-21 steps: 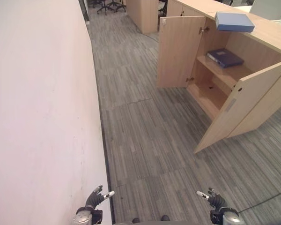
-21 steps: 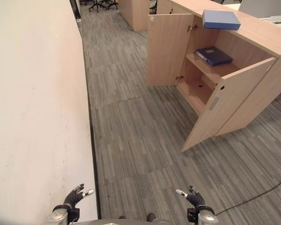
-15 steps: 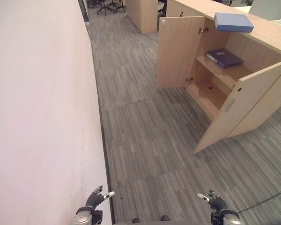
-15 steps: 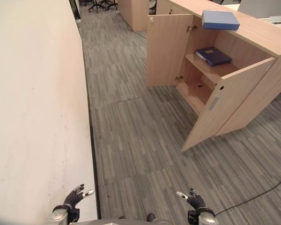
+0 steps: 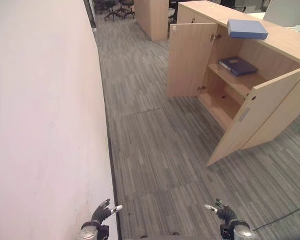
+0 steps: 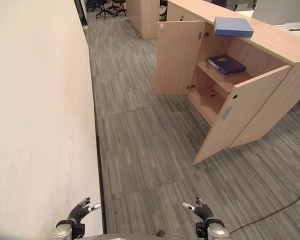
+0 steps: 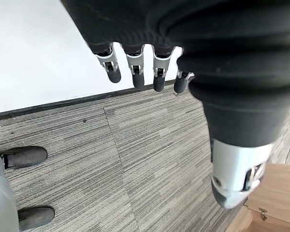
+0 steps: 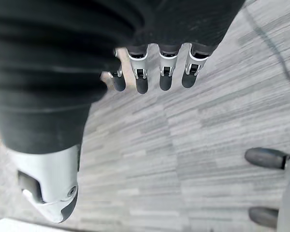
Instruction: Put the empty folder in the office cabinet
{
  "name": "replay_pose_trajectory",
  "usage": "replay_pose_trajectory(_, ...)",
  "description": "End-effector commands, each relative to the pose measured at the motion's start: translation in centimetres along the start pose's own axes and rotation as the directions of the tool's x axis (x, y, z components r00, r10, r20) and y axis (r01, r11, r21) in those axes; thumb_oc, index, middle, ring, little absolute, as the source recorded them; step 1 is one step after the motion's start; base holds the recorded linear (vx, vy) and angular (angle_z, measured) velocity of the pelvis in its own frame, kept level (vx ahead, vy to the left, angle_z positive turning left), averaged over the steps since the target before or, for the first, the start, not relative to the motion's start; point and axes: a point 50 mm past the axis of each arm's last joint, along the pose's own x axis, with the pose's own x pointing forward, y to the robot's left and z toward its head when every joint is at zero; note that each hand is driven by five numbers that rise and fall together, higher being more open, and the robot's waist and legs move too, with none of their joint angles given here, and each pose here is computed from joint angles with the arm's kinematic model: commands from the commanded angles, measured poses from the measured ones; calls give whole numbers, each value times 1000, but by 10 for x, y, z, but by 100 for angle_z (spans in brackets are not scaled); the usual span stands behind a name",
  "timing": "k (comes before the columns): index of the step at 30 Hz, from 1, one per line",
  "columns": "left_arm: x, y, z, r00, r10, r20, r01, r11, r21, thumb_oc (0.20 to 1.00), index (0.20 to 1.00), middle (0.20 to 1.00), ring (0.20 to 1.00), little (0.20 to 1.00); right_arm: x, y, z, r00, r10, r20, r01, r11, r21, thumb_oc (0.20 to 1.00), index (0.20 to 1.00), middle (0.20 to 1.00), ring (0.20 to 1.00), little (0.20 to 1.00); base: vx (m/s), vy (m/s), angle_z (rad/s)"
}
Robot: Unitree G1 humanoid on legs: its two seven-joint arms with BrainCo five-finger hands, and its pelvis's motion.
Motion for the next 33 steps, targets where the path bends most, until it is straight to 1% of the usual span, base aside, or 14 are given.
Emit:
replay_pose_trajectory(1, 5, 10, 21, 997, 16, 77, -18, 999, 34, 1000, 1000, 1000, 1000, 1000, 4, 8, 28, 991, 54, 123, -45, 996, -74, 1000, 1000, 1000, 1000, 1000, -21, -36, 0)
replay_pose_trajectory(3, 6, 9, 22, 997, 14, 79, -16, 999, 30, 1000, 1000, 1000, 1000, 1000, 4, 11, 34, 987, 77, 145, -61, 992, -111, 1000, 1000, 1000, 1000, 1000, -13, -38, 2)
replay_pose_trajectory(8, 6, 6, 19, 998, 9, 70, -11, 999, 30, 1000, 1000, 1000, 1000, 1000, 4, 10, 31, 988, 75, 132, -58, 990, -129, 1000, 1000, 1000, 1000, 1000, 2, -44, 6)
replay_pose_trajectory(20, 7, 10, 18, 998, 34, 48, -34, 999, 0, 1000, 1000, 1000, 1000, 1000, 3, -9, 12, 999, -9, 41, 13, 996, -83, 1000, 1000, 1000, 1000, 1000, 13, -69, 4)
replay_pose_trajectory(23, 8, 10, 22, 998, 36, 58, -35, 999, -10, 1000, 1000, 1000, 1000, 1000, 2, -13, 11, 999, -24, 35, 27, 997, -75, 1000, 1000, 1000, 1000, 1000, -18, -82, 6)
replay_pose_trajectory(24, 11, 9, 33, 995, 33, 90, -32, 999, -15, 1000, 1000, 1000, 1000, 1000, 2, -17, 14, 998, -45, 48, 48, 997, -56, 1000, 1000, 1000, 1000, 1000, -79, -84, 9)
replay_pose_trajectory(27, 13, 7, 41, 993, 25, 114, -23, 999, -23, 1000, 1000, 1000, 1000, 1000, 1, -22, 14, 997, -60, 51, 63, 997, -46, 1000, 1000, 1000, 1000, 1000, -50, -111, 28)
replay_pose_trajectory(33, 13, 5, 39, 994, 16, 104, -15, 1000, -14, 1000, 1000, 1000, 1000, 1000, 0, -27, 11, 996, -77, 32, 79, 996, -45, 1000, 1000, 1000, 1000, 1000, 94, -43, 25)
